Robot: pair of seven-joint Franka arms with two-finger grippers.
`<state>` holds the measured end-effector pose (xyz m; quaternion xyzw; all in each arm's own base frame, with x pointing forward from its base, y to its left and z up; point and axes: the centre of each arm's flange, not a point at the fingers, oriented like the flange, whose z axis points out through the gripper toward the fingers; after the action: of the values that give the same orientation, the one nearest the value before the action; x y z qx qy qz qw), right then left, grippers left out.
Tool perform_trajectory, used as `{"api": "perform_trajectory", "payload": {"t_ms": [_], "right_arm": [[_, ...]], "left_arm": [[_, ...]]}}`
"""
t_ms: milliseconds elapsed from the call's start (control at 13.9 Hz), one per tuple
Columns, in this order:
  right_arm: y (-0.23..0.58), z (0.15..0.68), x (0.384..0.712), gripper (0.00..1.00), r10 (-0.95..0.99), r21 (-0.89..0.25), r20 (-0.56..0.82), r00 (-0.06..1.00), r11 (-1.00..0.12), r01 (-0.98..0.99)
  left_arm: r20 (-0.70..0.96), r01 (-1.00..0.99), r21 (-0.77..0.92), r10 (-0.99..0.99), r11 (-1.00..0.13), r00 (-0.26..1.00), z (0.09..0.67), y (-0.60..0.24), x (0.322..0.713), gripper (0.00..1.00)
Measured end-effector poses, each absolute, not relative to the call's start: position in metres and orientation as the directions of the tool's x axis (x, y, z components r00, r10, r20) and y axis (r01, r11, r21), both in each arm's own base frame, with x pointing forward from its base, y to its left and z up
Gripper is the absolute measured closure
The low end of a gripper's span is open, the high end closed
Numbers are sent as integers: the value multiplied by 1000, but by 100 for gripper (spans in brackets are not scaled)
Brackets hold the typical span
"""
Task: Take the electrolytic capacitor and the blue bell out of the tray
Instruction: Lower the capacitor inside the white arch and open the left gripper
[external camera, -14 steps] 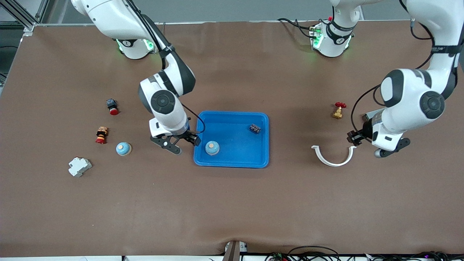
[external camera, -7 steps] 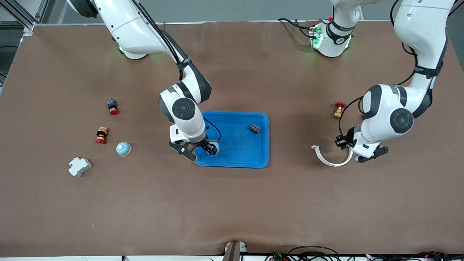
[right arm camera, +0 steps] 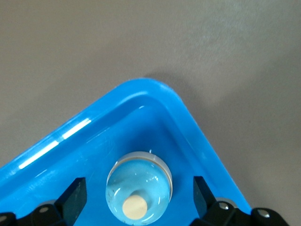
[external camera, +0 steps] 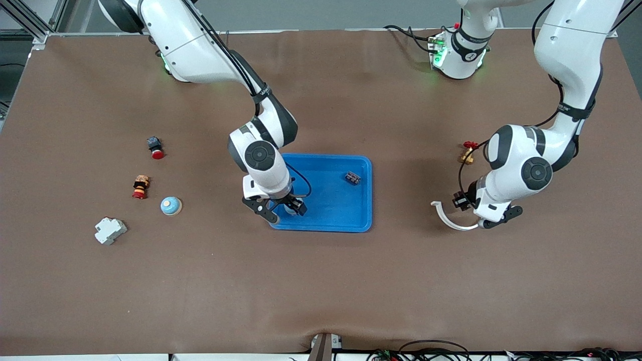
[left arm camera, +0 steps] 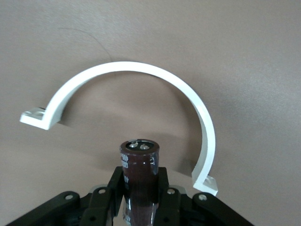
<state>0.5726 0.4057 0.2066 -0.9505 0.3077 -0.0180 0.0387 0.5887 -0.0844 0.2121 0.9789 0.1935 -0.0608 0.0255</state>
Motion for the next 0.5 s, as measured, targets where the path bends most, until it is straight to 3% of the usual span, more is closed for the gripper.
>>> {"api": "perform_trajectory", "payload": {"t_ms": [504], "right_arm": [[417,196,566,0,-591,-76,4,807,-805,-589]], "left_arm": [[-113,356,-2,354,-935,928,198,-87,588,67]]}}
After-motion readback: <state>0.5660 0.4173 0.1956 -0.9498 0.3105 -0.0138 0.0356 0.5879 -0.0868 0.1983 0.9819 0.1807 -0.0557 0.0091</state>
